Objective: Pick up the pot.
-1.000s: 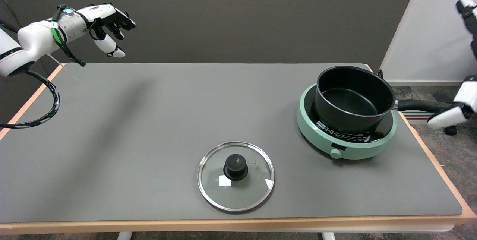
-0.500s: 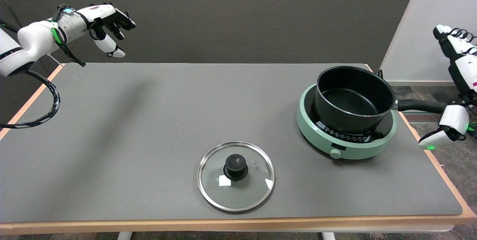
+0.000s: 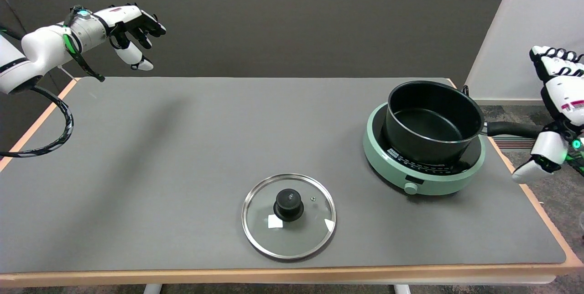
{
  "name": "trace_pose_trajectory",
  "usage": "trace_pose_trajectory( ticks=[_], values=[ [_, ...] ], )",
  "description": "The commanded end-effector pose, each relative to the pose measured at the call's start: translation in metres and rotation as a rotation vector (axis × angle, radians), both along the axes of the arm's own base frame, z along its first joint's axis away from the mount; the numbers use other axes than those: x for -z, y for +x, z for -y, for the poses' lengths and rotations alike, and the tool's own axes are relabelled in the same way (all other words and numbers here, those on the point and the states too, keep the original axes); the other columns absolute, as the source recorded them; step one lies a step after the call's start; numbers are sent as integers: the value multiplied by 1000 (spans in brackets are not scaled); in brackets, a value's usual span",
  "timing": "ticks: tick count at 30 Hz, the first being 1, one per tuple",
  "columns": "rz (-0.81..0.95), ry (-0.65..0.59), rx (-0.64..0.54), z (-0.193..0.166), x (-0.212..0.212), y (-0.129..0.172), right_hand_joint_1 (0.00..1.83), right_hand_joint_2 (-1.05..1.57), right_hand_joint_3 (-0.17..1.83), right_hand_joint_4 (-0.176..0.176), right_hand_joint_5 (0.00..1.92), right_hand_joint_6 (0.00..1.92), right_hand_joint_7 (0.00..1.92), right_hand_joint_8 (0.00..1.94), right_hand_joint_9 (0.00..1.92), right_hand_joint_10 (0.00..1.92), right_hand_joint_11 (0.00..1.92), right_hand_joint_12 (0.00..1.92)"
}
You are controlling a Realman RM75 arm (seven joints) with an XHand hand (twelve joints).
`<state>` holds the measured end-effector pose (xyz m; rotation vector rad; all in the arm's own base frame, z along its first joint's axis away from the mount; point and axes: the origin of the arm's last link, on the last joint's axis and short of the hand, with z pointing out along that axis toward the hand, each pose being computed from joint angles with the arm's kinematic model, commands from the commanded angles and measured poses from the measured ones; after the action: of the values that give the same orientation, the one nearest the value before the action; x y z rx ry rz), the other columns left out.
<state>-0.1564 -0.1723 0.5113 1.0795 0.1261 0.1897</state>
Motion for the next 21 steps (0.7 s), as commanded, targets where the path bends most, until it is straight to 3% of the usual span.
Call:
trace_pose_trajectory(
  ticks=[1,13,21],
  values=[
    [-99,-91,56,35,12,-6,1331,-1047,861,-99,25,25,25,25,25,25,25,25],
    [-53,-221,44,23,10,-20,1315,-1047,858,-64,19,19,19,19,19,19,19,19],
    [-32,-229,46,28,18,-28,1341,-1047,879,-36,16,16,16,16,16,16,16,16]
  ],
)
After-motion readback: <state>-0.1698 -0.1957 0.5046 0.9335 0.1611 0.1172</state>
